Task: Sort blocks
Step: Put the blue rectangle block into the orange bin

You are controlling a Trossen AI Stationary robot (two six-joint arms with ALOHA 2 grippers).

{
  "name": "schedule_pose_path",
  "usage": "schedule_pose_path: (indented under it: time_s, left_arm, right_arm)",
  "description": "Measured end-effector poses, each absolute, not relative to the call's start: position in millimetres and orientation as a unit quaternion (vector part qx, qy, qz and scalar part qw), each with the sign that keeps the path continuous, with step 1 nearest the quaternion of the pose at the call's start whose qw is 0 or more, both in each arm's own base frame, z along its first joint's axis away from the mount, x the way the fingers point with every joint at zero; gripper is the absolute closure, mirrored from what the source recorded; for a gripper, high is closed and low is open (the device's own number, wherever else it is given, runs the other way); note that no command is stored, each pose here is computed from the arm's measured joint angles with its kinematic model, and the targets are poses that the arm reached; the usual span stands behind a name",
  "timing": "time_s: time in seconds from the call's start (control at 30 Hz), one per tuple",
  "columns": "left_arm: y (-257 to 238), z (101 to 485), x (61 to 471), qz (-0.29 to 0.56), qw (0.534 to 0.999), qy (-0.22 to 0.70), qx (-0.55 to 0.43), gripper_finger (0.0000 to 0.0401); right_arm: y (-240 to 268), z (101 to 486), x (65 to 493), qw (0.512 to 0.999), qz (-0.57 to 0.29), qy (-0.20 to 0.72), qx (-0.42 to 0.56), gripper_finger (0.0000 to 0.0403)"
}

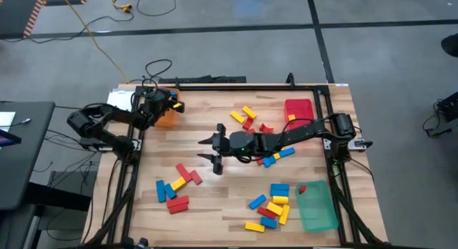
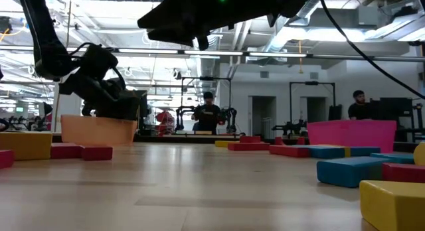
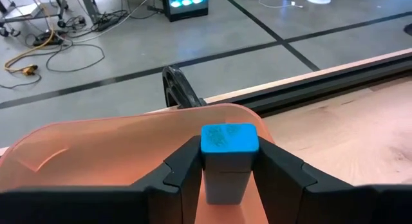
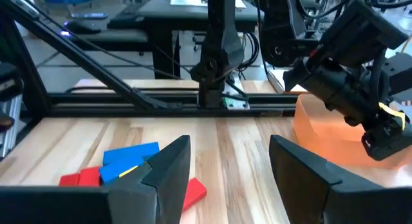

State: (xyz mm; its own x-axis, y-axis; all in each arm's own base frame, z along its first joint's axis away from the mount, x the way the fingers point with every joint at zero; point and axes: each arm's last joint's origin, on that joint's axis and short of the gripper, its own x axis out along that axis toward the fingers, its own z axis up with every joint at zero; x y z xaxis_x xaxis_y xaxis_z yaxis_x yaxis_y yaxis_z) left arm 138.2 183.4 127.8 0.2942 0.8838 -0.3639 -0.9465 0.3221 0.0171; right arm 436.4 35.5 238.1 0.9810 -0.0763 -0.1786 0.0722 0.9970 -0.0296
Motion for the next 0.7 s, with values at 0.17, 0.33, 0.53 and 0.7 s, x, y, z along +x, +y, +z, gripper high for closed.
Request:
schedule_pose_path:
  time_s: [0.17, 0.33, 0.53, 0.7]
  left_arm:
    - [181.4, 127.9, 141.0, 0.559, 0.808, 0.161, -0.091, 0.0274]
    - [180.5, 128.1, 142.2, 0.556, 0.811, 0.162, -0.085, 0.0247]
    - [180.6, 128.5, 142.3, 0.556, 0.811, 0.161, -0.084, 0.0192]
    - [180.2, 128.4, 142.9, 0.55, 0.815, 0.158, -0.09, 0.0165]
  right_arm:
    - [35.4, 241.3, 437.4, 0.996, -0.037, 0.083, -0.011, 0.0178]
    - [35.4, 247.6, 439.4, 0.997, -0.037, 0.074, -0.012, 0.0178]
    - [36.7, 255.0, 441.6, 0.997, -0.036, 0.064, -0.011, 0.0178]
    - [43.2, 258.2, 442.0, 0.998, -0.029, 0.06, -0.012, 0.0178]
